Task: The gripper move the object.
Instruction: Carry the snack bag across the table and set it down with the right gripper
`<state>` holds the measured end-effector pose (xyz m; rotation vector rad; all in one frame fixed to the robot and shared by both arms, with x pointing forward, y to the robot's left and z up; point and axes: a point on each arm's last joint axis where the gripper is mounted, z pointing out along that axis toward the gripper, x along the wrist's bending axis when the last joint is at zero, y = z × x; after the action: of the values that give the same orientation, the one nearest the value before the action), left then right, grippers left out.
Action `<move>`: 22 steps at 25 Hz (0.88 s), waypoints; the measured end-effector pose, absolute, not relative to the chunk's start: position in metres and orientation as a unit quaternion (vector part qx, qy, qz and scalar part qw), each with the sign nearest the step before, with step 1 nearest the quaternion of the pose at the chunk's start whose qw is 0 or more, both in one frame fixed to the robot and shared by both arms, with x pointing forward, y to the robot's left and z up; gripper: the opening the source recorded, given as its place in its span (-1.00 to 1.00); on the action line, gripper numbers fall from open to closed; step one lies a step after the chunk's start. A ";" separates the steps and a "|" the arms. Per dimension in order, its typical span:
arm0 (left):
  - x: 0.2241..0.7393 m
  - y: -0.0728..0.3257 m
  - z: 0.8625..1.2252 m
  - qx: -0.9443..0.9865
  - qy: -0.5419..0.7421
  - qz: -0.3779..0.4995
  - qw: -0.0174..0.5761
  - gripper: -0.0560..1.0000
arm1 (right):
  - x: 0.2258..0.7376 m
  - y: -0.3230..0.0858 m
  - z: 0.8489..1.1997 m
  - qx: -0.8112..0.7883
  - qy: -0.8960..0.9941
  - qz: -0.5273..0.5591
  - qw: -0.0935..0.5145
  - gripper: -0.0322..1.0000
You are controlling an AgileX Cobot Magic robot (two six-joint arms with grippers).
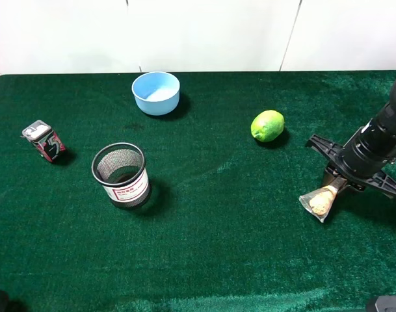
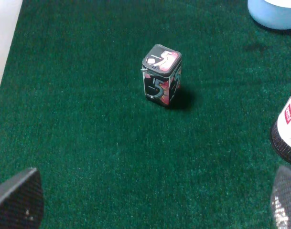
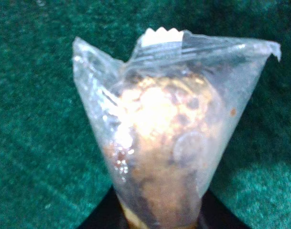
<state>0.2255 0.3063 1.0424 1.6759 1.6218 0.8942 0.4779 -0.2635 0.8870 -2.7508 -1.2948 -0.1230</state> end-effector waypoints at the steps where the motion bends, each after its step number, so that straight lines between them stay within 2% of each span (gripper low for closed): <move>1: 0.225 0.306 1.042 0.637 0.616 0.340 0.316 0.93 | 0.477 -0.263 0.890 -0.903 -0.426 -0.042 0.050 -0.68; 22: 0.225 0.306 1.042 0.637 0.616 0.340 0.316 0.93 | 0.447 -0.261 0.948 -0.886 -0.453 -0.052 0.080 -0.68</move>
<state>0.2255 0.3063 1.0424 1.6759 1.6218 0.8942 0.4472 -0.2606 0.9481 -2.6509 -1.3560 -0.1548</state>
